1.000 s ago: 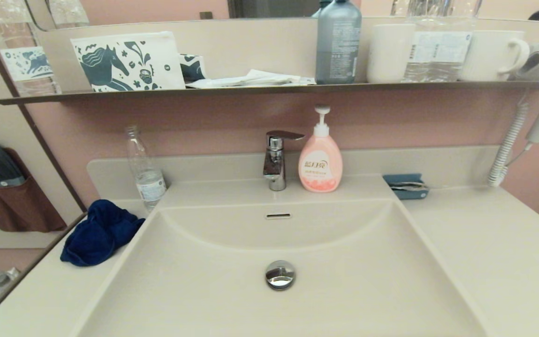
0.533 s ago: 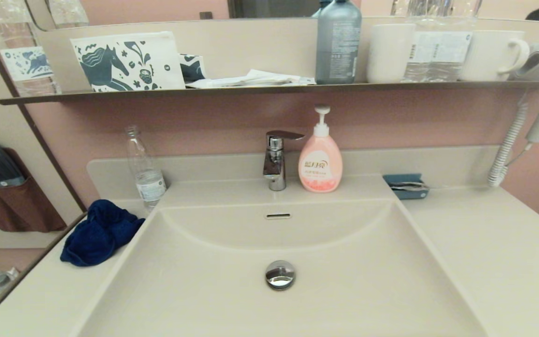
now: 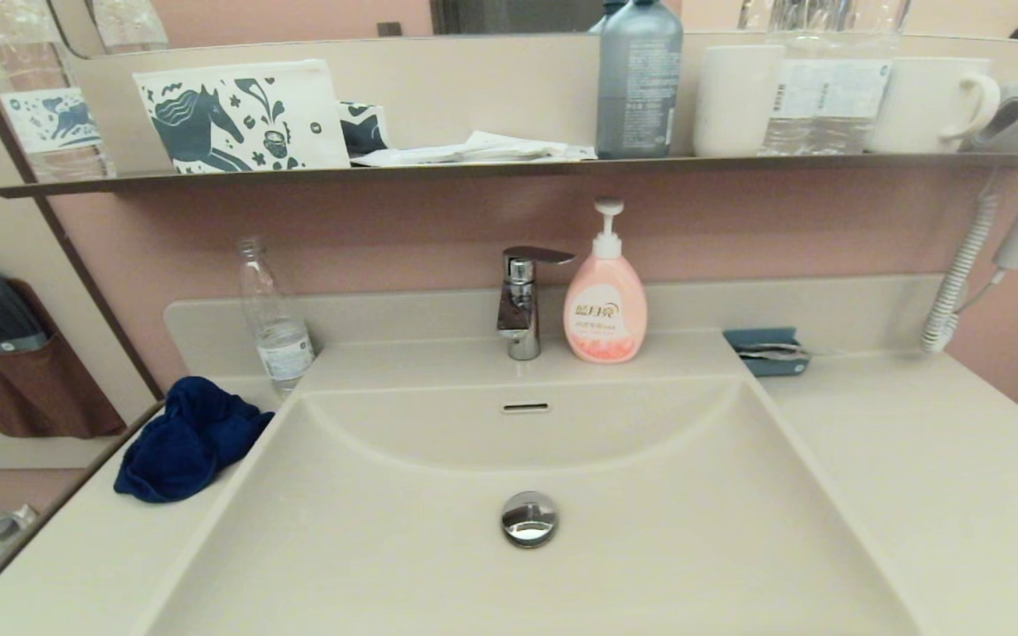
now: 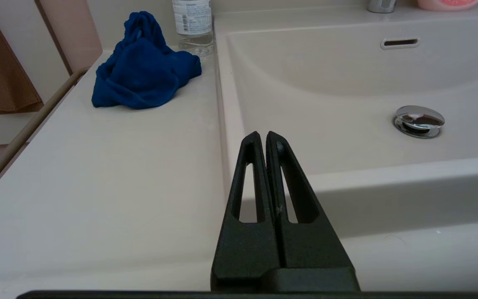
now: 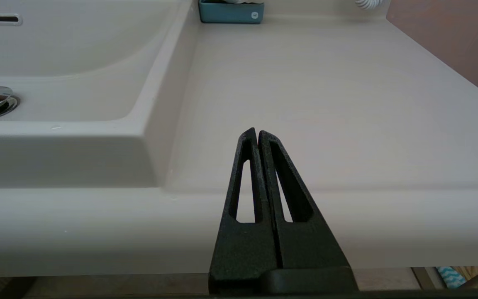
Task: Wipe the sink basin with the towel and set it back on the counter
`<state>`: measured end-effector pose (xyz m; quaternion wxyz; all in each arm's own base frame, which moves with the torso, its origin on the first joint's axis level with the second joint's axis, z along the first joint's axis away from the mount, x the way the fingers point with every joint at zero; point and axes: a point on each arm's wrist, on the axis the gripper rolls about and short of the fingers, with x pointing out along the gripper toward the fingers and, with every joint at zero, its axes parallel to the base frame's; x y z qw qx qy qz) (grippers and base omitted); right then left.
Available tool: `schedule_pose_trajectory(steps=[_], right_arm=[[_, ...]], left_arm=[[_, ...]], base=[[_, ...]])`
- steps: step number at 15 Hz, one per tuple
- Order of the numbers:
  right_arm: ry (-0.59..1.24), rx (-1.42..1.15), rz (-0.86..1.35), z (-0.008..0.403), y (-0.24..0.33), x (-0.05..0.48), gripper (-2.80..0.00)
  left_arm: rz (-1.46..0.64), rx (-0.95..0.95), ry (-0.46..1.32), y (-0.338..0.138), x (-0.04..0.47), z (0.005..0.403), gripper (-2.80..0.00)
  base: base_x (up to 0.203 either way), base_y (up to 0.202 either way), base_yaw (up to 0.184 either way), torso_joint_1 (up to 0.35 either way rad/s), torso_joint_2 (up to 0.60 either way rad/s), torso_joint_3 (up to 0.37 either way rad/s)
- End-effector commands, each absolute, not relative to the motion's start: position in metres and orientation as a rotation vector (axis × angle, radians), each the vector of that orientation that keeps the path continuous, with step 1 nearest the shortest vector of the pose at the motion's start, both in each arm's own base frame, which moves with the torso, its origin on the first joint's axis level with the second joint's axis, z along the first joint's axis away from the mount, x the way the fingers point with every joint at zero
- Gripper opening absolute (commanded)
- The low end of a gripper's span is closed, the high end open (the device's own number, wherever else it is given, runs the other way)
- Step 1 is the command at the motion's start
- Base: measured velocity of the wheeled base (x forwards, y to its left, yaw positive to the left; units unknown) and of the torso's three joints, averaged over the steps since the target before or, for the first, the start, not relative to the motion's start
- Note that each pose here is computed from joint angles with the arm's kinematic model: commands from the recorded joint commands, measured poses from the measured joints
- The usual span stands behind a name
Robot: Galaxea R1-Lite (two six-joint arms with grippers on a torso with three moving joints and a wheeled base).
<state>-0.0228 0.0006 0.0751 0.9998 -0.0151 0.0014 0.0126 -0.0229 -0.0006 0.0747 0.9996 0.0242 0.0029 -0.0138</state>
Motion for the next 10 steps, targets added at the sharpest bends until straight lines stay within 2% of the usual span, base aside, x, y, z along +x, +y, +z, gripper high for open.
schedule_pose_trajectory(steps=[1,10], right_arm=[[0.003,-0.031,0.025,0.0751,0.0006,-0.0228,-2.8],[0.003,-0.023,0.02,0.0752,0.0005,-0.0228,-2.8]], left_arm=[[-0.028,0.047,0.007,-0.0006,-0.0228,0.0747,-2.8],[-0.028,0.047,0.007,-0.0006,-0.0228,0.0747,-2.8]], base=[[0.0,0.0,0.0,0.0,0.0,0.0],[0.0,0.0,0.0,0.0,0.0,0.0]])
